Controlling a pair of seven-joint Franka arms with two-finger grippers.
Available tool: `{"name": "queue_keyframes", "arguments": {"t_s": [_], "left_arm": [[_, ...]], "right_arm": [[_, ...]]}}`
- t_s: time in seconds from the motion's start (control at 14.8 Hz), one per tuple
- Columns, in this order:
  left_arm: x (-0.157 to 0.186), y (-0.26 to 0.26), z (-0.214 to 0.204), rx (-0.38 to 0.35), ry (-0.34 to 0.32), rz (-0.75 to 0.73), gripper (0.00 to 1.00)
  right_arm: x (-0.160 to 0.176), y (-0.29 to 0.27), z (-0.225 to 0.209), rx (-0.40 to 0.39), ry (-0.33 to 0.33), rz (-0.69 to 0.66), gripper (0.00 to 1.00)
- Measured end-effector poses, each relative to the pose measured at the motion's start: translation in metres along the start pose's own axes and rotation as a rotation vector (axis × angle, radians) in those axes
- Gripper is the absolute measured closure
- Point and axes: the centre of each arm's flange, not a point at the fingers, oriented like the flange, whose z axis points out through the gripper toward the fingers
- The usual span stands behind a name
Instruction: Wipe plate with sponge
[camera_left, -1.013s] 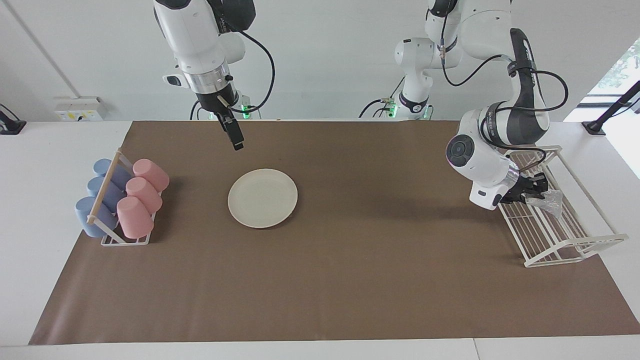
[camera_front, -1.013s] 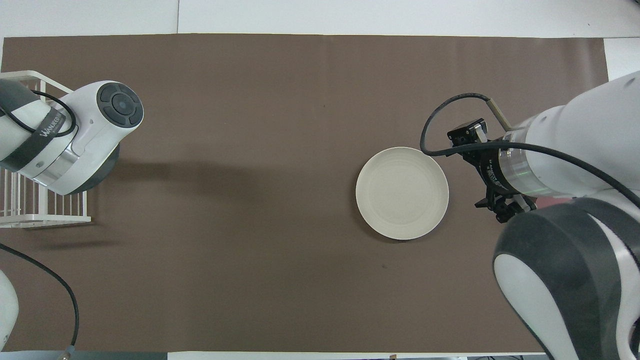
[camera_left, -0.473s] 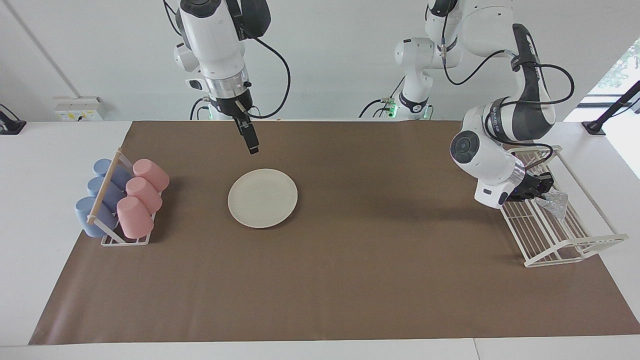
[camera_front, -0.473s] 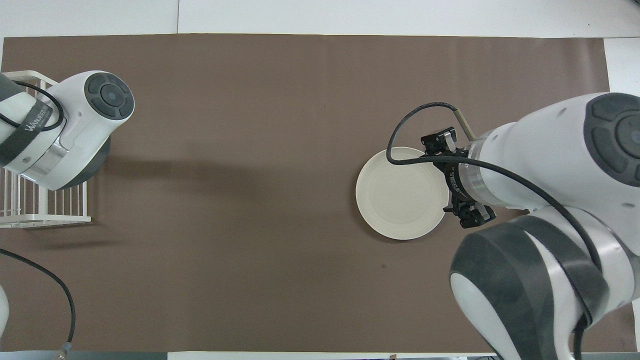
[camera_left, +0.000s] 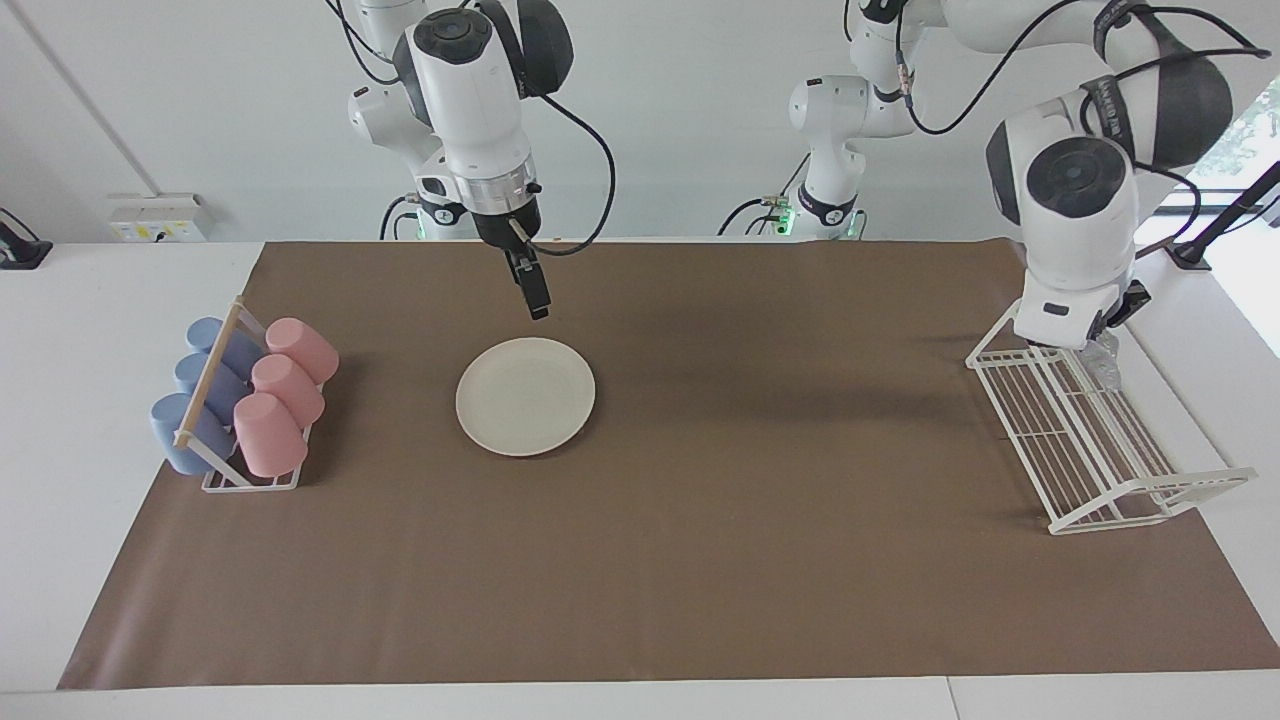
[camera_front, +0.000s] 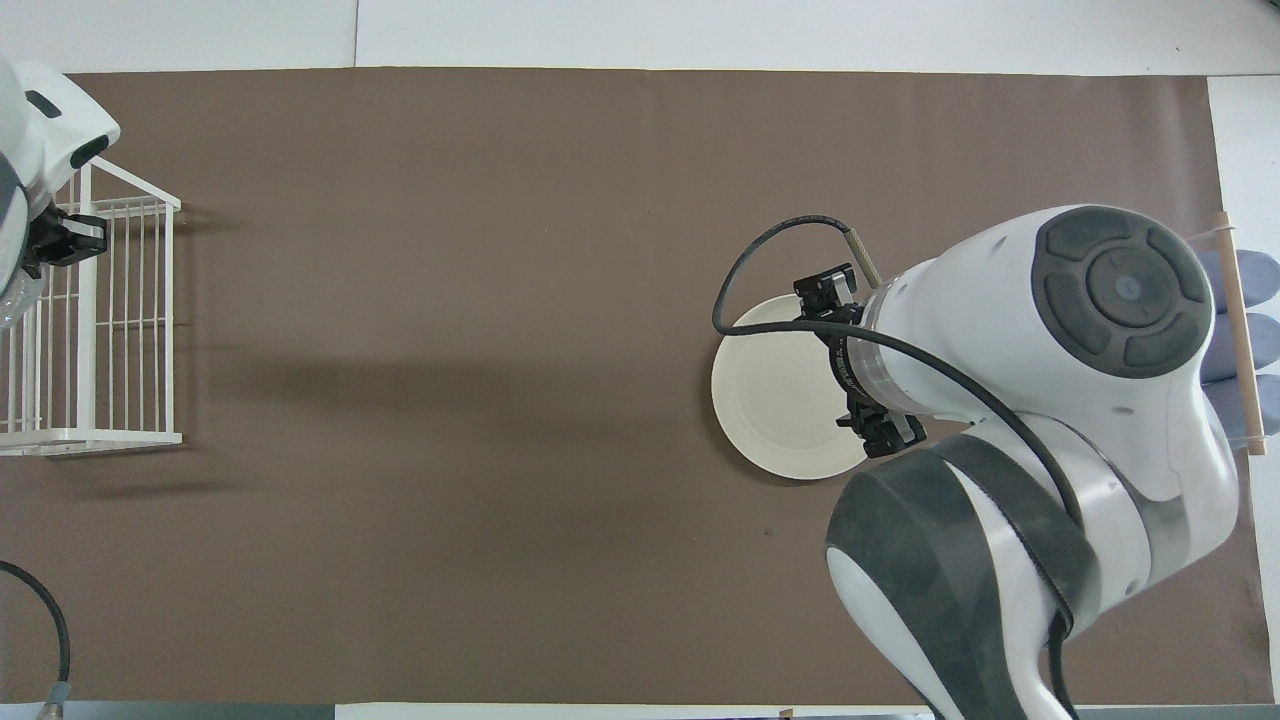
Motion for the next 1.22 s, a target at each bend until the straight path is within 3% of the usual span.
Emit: {"name": "queue_keyframes", "arguments": {"t_s": [0.2,0.47,0.81,1.01,1.22], "left_arm": [[-0.008,-0.012,-0.008,-0.317,-0.093,-0.049,0.94],[-0.013,-0.039,-0.016,-0.702,-0.154,-0.113,0.94],[-0.027,-0.02,-0.019,-1.071,-0.264,-0.147,0.94],[-0.048,0.006,0.0,-1.307,-0.337,-0.216,0.94],[-0.076,0.034,0.024,-1.483,-0.404,-0.223,0.94]], "right_arm": [[-0.012,-0.005,0.011,0.0,-0.001,0.01,0.0],[-0.043,-0.006,0.023,-0.014,-0.002,0.011,0.0],[-0.047,-0.006,0.025,-0.017,-0.003,0.032,0.0],[-0.061,-0.007,0.028,-0.001,-0.006,0.105,0.0],[-0.074,-0.012,0.031,0.034,-0.014,0.155,0.0]]}}
